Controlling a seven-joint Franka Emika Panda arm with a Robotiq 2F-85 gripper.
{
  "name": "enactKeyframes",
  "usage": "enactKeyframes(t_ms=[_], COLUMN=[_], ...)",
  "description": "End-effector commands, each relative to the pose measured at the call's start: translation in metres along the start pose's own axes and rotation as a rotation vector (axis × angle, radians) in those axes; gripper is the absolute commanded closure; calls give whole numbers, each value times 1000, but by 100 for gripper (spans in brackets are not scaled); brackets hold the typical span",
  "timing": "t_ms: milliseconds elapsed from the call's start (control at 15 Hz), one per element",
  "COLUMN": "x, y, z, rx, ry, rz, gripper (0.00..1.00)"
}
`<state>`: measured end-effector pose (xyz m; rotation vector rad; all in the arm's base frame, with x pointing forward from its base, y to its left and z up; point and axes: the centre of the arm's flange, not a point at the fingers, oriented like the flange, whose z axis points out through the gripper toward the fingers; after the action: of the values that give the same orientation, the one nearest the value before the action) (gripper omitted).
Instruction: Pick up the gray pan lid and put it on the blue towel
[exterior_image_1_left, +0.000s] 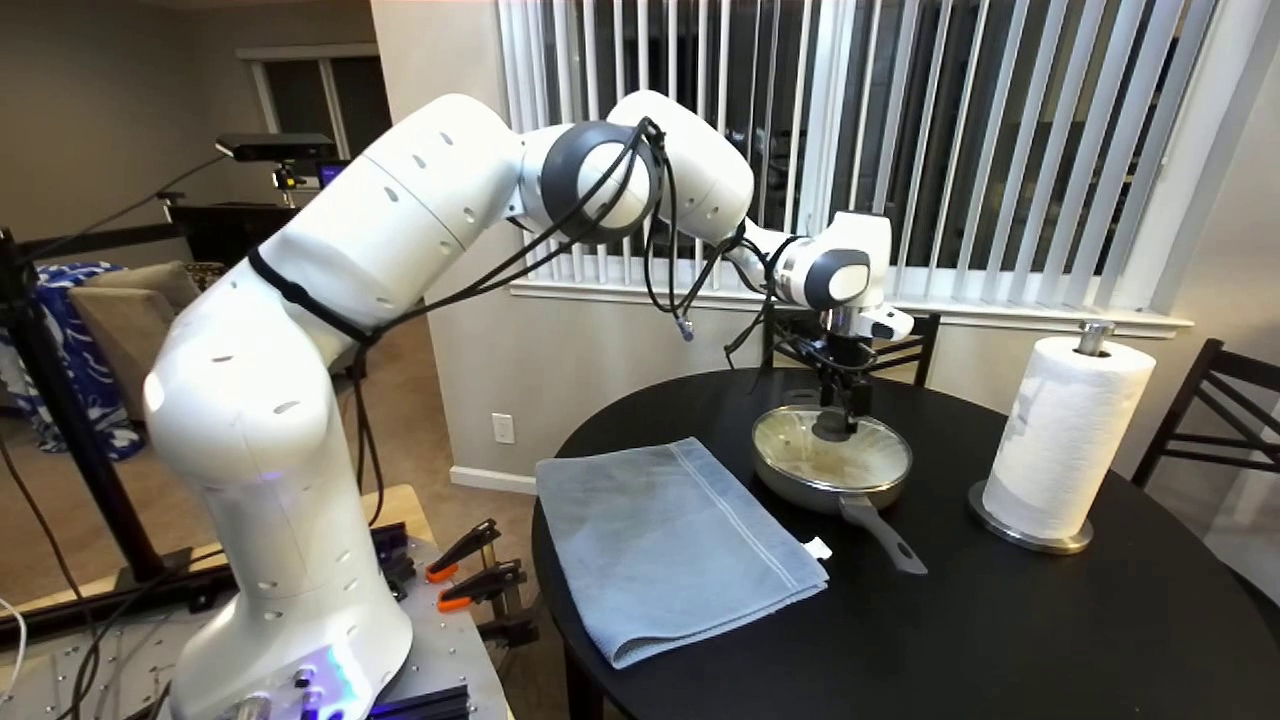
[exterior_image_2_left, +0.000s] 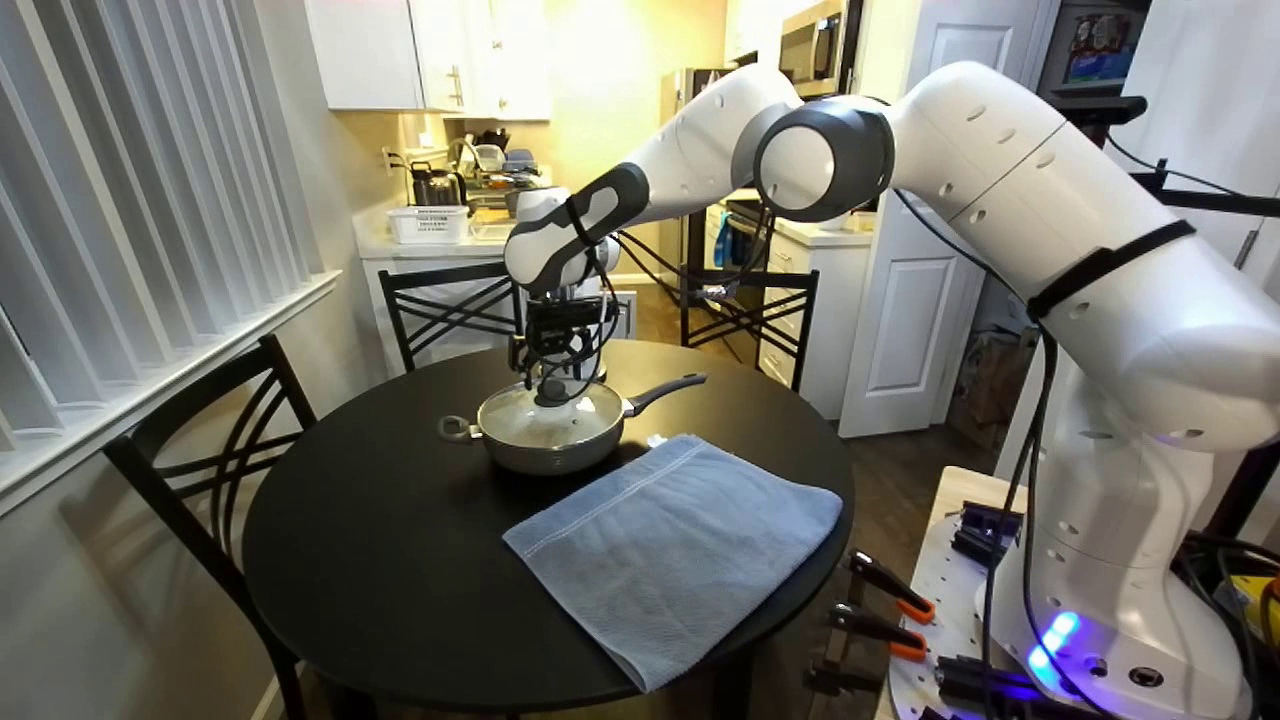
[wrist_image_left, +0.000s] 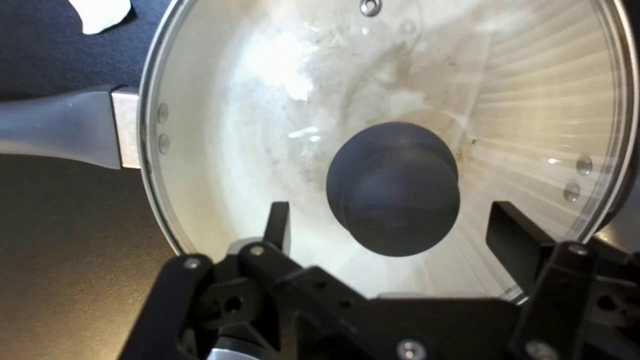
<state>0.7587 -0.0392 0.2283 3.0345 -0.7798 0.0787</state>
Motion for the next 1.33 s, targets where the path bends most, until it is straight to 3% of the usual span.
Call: enactKeyframes(t_ms=[0,1267], x=[13,8], y=[-1,-7], z=[1,4], rx=[9,-35], ry=[-16,-140], rz=[49,30], gripper=[0,0])
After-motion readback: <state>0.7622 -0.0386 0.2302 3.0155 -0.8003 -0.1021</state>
